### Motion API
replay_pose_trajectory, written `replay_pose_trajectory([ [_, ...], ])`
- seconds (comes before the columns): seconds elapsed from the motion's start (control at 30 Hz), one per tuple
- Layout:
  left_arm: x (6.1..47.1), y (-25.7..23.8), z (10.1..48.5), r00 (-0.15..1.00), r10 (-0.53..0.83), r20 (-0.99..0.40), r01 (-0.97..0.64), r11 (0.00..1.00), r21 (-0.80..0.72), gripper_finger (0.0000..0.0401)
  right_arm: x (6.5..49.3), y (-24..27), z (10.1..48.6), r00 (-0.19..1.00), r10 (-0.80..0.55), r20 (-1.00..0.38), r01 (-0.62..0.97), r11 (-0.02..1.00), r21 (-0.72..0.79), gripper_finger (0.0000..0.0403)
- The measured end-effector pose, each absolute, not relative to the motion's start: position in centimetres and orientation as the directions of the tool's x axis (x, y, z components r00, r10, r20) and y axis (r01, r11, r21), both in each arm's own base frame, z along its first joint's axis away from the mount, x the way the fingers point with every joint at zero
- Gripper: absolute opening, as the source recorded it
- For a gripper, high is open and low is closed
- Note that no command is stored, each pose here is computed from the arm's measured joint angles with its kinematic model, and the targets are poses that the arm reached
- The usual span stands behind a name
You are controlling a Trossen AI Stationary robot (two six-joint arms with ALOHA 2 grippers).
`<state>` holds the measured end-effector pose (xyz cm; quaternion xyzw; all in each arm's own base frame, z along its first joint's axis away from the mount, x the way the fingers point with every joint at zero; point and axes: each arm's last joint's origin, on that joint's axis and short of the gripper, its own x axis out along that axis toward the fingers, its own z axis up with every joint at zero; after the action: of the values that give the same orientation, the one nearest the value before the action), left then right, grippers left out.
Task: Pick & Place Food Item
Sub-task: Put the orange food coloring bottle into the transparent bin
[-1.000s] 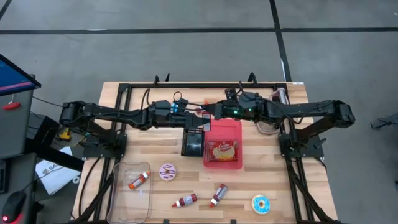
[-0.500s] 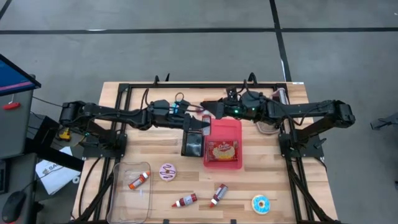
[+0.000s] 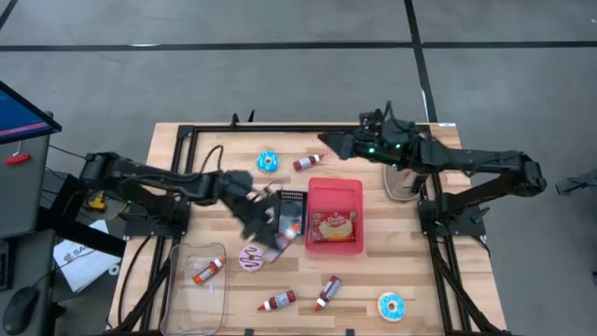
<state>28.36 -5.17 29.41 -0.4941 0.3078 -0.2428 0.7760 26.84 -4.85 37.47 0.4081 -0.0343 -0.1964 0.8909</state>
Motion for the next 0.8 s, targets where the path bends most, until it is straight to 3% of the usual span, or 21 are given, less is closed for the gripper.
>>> replay_pose_trajectory([
  [0.13, 24.3, -7.1, 28.9, 0.571, -0.722, -0.392, -0.076, 0.429, -0.9, 0.014, 24.9, -5.2, 38.4, 0.906, -0.41, -0.104, 0.35, 0.591, 0.727, 0.0228],
  [0.53, 13.7, -10.0, 25.2, 0.228, -0.595, -0.771, -0.526, 0.591, -0.612, 0.014, 22.2, -4.5, 39.1, 0.883, -0.447, -0.142, 0.409, 0.586, 0.699, 0.0227],
  [0.8, 11.8, -11.3, 21.6, 0.171, -0.484, -0.858, -0.676, 0.576, -0.46, 0.014, 21.8, -4.3, 39.3, 0.882, -0.453, -0.133, 0.406, 0.585, 0.702, 0.0227],
])
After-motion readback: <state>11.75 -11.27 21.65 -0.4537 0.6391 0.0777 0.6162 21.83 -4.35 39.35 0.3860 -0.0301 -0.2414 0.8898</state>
